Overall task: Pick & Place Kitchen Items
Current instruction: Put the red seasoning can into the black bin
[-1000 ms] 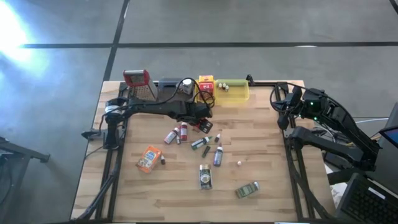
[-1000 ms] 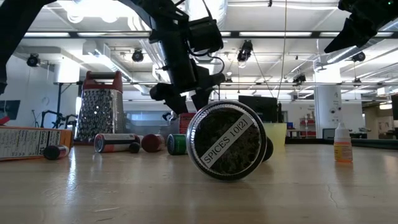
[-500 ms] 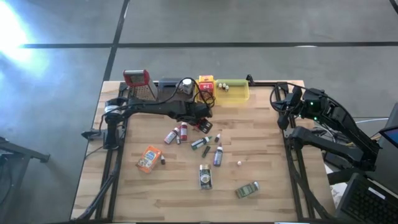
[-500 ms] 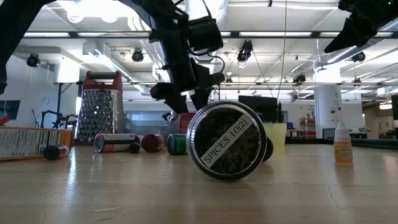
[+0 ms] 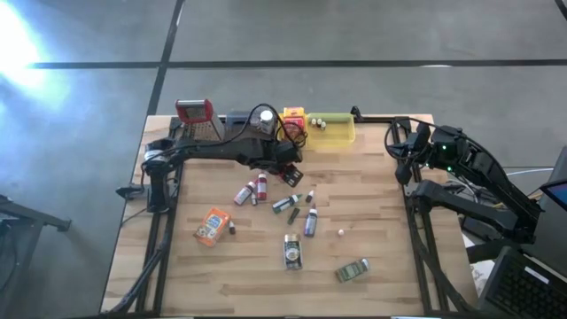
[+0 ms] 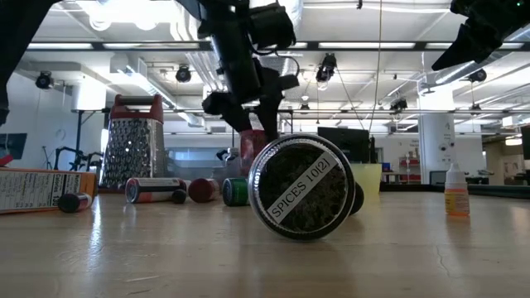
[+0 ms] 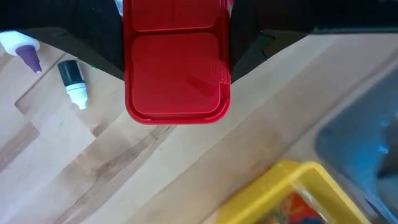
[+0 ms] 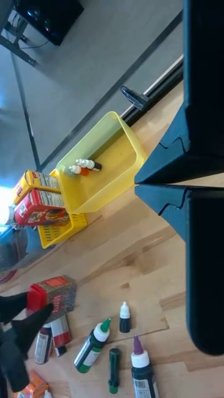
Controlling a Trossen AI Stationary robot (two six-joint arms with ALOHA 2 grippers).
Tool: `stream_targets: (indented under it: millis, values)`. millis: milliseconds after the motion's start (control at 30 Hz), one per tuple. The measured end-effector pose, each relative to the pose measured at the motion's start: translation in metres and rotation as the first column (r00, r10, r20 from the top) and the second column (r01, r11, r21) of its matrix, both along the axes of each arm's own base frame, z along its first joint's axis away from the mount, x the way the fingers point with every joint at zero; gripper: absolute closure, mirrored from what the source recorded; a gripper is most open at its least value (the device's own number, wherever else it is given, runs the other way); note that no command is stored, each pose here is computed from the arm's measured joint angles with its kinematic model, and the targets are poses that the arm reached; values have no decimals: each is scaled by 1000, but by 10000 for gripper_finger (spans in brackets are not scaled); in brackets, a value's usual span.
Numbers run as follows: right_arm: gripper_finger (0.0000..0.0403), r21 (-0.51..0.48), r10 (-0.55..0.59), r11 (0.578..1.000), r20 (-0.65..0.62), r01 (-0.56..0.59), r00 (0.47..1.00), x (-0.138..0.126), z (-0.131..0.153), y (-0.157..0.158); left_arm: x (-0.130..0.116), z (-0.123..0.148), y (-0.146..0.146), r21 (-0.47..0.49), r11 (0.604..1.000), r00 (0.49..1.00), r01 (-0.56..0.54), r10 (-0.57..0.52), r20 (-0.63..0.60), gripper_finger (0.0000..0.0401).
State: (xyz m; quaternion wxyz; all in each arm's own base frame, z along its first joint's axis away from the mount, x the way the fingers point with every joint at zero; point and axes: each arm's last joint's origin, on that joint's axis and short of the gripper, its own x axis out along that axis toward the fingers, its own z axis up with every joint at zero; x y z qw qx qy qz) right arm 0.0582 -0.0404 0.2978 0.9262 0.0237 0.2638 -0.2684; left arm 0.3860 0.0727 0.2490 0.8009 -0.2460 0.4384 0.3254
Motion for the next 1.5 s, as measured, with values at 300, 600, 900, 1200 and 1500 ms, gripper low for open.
stream_targets:
  millis: [300, 600, 900, 1200, 1500]
  values:
    - [394, 0, 0, 1000, 0, 0, 1000, 0, 0, 0, -16, 47, 12, 135, 989, 998, -60, 64, -24, 169]
    - [394, 0, 0, 1000, 0, 0, 1000, 0, 0, 0, -34, 78, 49, 168, 968, 983, -185, 181, 35, 169]
    - [394, 0, 0, 1000, -1, 0, 1000, 0, 0, 0, -55, 80, 82, 153, 934, 946, -324, 321, 43, 168]
    - [394, 0, 0, 1000, 0, 0, 1000, 0, 0, 0, -62, 61, 103, 119, 876, 884, -467, 459, 90, 168]
    - [394, 0, 0, 1000, 0, 0, 1000, 0, 0, 0, -59, 39, 111, 102, 856, 858, -507, 491, 147, 168]
